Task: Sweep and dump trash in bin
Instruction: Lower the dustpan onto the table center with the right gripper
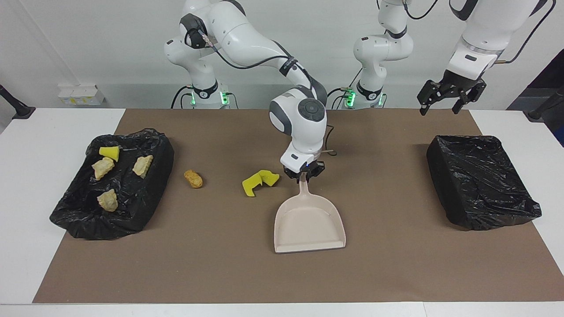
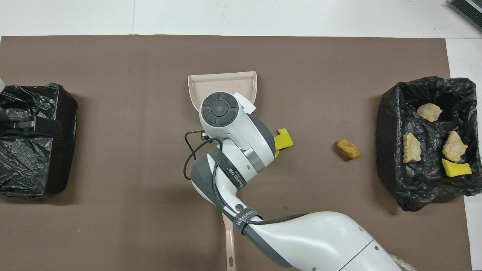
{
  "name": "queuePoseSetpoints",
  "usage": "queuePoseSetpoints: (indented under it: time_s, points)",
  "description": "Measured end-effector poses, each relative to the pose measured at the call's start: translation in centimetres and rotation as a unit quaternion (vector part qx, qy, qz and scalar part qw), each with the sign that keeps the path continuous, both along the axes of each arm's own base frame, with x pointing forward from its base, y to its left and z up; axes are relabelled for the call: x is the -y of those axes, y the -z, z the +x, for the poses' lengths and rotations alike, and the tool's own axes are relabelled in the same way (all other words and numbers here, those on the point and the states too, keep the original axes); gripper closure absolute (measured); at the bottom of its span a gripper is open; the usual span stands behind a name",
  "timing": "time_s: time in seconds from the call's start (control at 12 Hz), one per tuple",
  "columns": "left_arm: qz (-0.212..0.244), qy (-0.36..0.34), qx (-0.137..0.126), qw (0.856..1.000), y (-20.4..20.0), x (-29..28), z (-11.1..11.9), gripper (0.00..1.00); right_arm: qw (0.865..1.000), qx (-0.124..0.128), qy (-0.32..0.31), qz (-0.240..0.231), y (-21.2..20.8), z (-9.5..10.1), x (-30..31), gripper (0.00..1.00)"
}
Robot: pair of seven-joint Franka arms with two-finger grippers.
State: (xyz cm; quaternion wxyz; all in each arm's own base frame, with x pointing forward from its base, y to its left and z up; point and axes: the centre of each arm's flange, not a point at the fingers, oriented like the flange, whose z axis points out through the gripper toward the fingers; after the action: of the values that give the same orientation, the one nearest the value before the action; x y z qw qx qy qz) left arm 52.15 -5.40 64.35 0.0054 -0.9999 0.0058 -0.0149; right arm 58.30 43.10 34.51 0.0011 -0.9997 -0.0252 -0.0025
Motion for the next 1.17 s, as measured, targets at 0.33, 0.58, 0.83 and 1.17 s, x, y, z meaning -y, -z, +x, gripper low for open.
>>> queuePoseSetpoints:
  time_s: [0.33,0.58,0.83,1.17]
  points:
    - [0.000,0.000,0.000,1.000,0.0,0.0,0.0,0.00,1.000,0.012,0.005,0.008,-2.2,0.6,0.2,0.22]
    - [0.000,0.000,-0.001,1.000,0.1,0.0,0.0,0.00,1.000,-0.002,-0.004,0.001,-4.6,-1.0,-0.1,0.00]
    - [0.000,0.000,-0.001,1.000,0.1,0.0,0.0,0.00,0.999,-0.027,-0.010,-0.013,-8.0,-2.8,0.8,0.00]
    - [0.000,0.000,-0.001,1.000,0.1,0.0,0.0,0.00,0.998,-0.056,-0.029,0.007,-12.6,-7.6,4.8,0.00]
